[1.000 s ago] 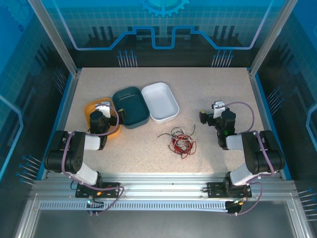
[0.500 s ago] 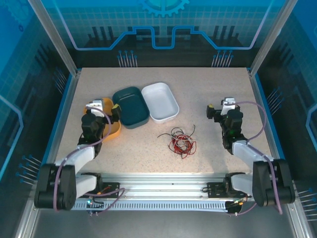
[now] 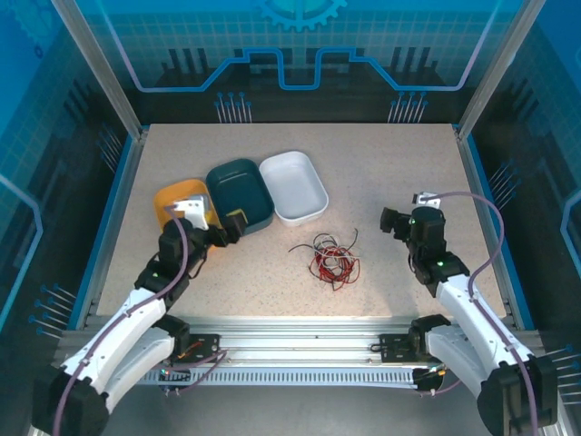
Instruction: Untangle the cables
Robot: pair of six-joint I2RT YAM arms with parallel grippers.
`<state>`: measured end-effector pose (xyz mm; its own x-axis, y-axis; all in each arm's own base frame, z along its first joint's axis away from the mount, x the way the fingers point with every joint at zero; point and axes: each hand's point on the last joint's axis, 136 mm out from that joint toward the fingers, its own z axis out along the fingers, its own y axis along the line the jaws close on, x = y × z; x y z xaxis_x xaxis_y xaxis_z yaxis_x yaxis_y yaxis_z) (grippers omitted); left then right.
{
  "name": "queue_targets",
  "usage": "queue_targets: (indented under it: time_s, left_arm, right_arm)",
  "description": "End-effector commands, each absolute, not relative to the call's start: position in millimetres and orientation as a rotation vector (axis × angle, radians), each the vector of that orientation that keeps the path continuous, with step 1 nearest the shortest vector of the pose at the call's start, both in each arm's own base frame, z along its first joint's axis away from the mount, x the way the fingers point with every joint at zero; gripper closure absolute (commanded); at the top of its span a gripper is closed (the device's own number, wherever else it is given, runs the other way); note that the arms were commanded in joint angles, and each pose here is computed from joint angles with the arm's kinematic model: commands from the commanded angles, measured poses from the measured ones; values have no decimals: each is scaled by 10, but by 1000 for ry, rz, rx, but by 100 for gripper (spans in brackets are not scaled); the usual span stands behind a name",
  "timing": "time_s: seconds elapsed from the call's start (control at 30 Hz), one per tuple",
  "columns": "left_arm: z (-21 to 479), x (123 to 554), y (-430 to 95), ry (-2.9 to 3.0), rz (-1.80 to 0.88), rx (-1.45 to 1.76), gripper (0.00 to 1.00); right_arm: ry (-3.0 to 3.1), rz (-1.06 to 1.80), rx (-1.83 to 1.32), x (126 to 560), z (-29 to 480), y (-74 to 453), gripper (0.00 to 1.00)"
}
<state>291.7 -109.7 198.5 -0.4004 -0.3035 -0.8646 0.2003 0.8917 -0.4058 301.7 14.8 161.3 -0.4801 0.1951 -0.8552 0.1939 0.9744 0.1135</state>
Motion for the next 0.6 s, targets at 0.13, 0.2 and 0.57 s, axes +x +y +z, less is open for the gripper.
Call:
queue_targets:
  time_s: [0.13,0.2,0.57]
  left_arm:
    - [1523,2596,-1613,2076,-672,-112,1]
    - [1436,2559,-1766,2113,-685,-61,1]
    - [1091,2490,-2534,2243,-805,178,1]
  right_arm:
    - [2293,-25,321,2705,1429,417,0]
    - [2344,-13,305,2680,1387,535,0]
    - [2564,172,277,2511,1164,1083,12]
